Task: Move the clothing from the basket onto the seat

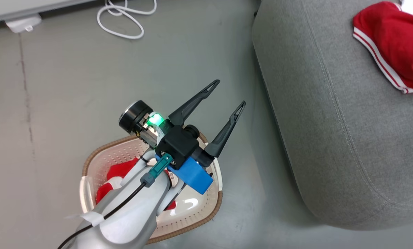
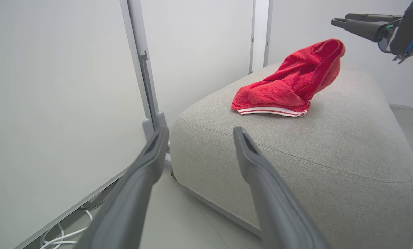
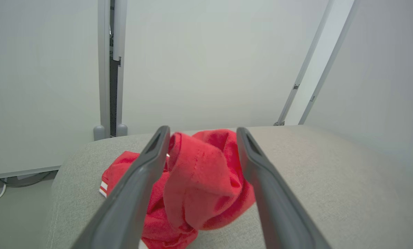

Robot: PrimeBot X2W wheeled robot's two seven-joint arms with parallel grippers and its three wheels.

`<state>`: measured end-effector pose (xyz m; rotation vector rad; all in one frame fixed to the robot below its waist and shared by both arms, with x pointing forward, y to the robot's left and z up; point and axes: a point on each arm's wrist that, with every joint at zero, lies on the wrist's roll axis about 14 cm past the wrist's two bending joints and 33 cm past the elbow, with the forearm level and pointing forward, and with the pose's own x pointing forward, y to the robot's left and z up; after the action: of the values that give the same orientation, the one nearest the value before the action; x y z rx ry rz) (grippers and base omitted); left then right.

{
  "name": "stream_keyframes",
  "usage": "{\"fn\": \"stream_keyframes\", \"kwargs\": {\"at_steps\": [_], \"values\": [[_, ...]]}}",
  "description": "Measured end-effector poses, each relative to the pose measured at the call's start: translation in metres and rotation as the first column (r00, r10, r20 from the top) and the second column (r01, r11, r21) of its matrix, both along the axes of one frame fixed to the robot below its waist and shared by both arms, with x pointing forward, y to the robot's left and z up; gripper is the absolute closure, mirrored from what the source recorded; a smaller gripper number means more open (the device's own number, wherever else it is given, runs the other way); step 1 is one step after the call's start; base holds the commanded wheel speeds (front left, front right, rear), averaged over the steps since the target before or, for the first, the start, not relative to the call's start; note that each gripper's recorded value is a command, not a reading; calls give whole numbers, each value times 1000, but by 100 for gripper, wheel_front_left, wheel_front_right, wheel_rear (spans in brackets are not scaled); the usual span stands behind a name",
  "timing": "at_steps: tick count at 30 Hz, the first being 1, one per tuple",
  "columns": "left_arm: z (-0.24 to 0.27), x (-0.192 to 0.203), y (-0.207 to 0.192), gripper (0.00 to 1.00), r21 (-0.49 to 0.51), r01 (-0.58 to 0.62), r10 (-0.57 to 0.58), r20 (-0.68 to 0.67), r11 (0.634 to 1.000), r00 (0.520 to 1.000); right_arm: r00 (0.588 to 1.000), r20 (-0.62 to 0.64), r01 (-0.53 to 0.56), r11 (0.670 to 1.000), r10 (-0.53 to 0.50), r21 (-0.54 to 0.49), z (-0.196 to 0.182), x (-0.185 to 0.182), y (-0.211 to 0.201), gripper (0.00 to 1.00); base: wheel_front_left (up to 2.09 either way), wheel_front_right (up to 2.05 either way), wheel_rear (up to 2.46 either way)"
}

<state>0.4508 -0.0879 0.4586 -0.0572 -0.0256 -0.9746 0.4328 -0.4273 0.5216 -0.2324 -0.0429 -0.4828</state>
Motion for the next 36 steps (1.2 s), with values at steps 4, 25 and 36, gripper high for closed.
{"fn": "stream_keyframes", "kwargs": {"at_steps": [4, 25, 36], "values": [[13, -6, 10, 0, -5, -42, 42, 11, 999, 999, 998, 53, -44, 998, 46, -32, 21, -4, 17, 0, 0, 0, 0], [53, -2, 170, 0, -40, -560, 561, 37, 828, 827, 852, 149, -520, 847, 503, 113, 13, 24, 215, 0, 0, 0, 0], [54, -26, 239, 0, -31, -723, 724, 32, 690, 689, 794, 166, -607, 780, 585, 152, 11, 8, 262, 0, 0, 0, 0]]}}
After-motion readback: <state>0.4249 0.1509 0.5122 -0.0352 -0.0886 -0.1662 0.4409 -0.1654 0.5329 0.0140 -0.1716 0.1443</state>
